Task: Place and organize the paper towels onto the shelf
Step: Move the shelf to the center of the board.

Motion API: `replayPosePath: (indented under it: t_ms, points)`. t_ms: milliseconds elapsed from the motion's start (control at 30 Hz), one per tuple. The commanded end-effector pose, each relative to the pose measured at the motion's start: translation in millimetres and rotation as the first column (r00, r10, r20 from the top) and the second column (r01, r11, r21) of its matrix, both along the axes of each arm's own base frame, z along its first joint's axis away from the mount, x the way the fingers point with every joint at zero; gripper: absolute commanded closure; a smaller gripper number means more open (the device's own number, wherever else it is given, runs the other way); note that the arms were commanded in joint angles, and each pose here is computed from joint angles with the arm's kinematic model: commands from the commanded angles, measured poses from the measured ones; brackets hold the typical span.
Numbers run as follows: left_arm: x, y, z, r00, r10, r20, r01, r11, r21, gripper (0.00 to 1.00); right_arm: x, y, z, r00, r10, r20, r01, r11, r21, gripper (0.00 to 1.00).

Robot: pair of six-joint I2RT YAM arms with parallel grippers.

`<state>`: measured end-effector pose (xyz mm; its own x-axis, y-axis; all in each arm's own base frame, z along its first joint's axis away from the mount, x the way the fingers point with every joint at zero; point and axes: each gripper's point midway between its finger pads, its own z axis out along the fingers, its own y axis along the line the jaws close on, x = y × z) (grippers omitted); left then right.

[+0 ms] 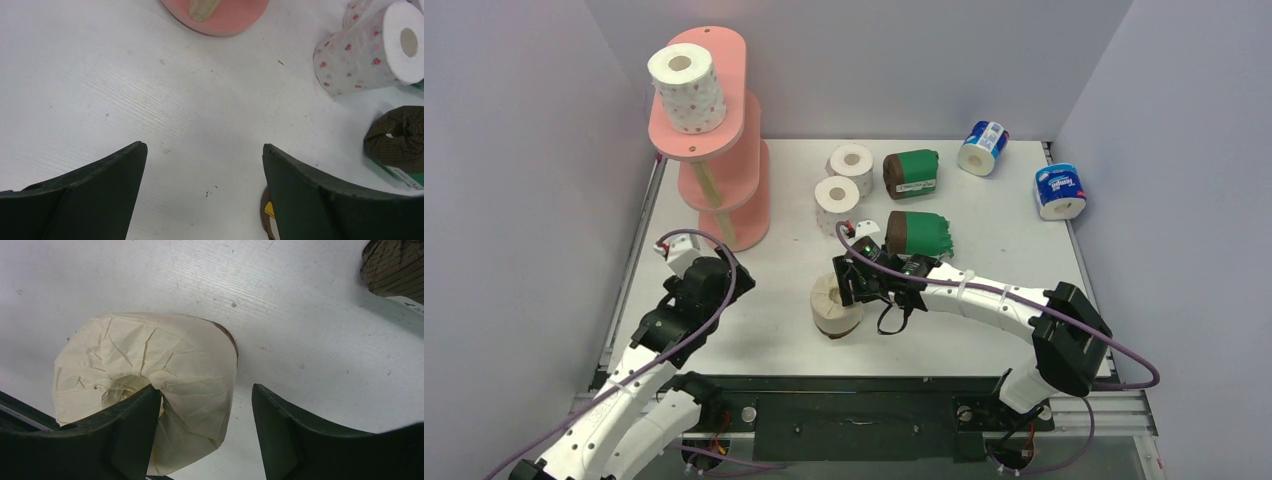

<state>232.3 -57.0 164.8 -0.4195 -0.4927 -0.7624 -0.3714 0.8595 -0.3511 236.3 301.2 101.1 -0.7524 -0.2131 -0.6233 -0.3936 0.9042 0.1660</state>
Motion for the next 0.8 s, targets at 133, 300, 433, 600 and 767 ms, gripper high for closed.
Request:
replayPosePath:
  t_ms: [133,300,433,600,767]
  points:
    - [23,19,-5,0.987,0.028,0.155,-0.02,0.998,-0.056,0.12,7,3,16,0.999,0.008,0.043,-0.008,1.0,-0.003,0.33]
    - [34,32,4,0.969,0.006,0.247,-0.015,0.999,0.032,0.15,7,-2,17,0.998,0.014,0.054,-0.014,1.0,-0.015,0.31]
    - [46,41,-2,0.975,-0.01,0.22,-0.007,0.997,0.074,0.22,8,-4,18,0.998,0.025,0.059,-0.024,1.0,-0.016,0.3]
    - [72,41,-8,0.984,-0.077,0.16,0.043,0.977,0.208,0.22,7,-4,16,0.998,0.029,0.057,-0.029,1.0,0.007,0.3]
    - [93,51,-25,0.992,-0.088,0.087,0.057,0.95,0.306,0.21,6,-3,20,0.997,0.037,0.061,-0.039,0.999,0.027,0.3]
